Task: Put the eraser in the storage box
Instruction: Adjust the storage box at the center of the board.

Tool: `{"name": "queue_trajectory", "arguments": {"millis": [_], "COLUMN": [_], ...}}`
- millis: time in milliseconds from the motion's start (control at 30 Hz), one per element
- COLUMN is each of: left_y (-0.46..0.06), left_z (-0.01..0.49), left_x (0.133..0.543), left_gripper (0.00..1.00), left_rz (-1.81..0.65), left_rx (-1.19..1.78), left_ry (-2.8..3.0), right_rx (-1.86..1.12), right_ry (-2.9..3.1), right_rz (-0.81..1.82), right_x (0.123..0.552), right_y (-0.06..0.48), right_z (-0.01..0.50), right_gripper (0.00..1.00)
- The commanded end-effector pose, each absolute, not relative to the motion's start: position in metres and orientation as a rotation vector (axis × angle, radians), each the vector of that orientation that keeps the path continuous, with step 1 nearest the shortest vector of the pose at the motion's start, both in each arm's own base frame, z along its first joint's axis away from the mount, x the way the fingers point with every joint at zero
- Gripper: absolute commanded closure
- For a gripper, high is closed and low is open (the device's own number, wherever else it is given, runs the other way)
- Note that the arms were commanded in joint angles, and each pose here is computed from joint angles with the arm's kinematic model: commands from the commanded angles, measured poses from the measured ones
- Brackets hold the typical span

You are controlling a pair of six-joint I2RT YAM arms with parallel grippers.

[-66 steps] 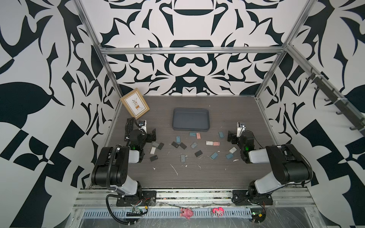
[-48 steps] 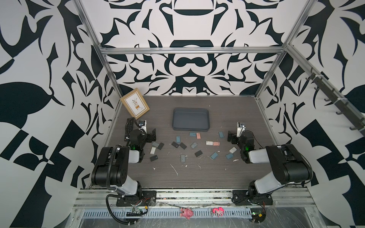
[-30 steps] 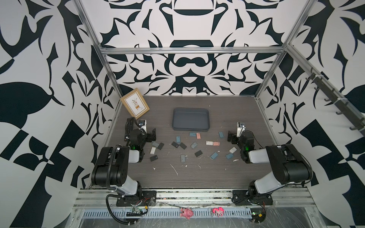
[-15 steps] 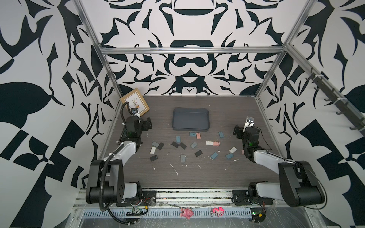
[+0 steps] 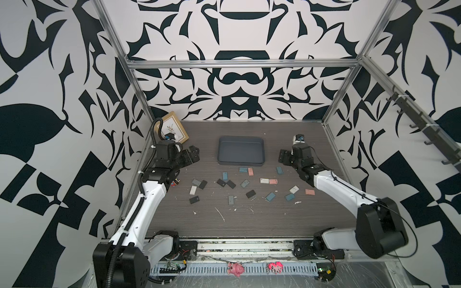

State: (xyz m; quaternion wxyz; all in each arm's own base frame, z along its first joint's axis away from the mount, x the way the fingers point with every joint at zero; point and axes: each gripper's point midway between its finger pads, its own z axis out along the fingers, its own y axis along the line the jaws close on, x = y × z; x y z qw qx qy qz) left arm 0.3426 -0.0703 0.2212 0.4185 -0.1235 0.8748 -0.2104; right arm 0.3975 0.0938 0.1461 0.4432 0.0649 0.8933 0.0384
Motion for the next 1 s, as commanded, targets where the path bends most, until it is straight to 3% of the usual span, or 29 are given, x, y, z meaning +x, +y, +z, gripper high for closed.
{"name": "queue_trajectory", "arguments": {"millis": [0, 233, 400, 500, 700, 967], "left_y": [-0.084, -0.112, -0.119, -0.127, -0.133, -0.136], "left_z": [0.197, 0.182, 0.174, 0.167, 0.150, 0.137], "left_x": [0.325, 0.325, 0.333, 0.336, 0.347, 0.354], "left_gripper": [0.01, 0.01, 0.01, 0.01, 0.01, 0.01], "left_rz": [-0.669, -0.892, -0.941, -1.015, -1.046, -1.061], "left_rx": [-0.414, -0.422, -0.429, -0.440, -0.458, -0.480], "left_ry": [2.293, 2.355, 2.393, 2.399, 2.448, 2.476], "right_rx": [0.159, 0.109, 0.105, 0.097, 0.084, 0.080], "right_ry": [2.355, 2.481, 2.511, 2.548, 2.535, 2.526], "right_rz": [0.128, 0.124, 0.108, 0.068, 0.021, -0.010], "right_x": [0.393, 0.414, 0.431, 0.441, 0.455, 0.467], "right_y": [0.128, 0.174, 0.185, 0.188, 0.189, 0.184], "right_z": [0.121, 0.090, 0.079, 0.067, 0.062, 0.062], "right_gripper": [0.14, 0.29, 0.34, 0.45, 0.54, 0.75]}}
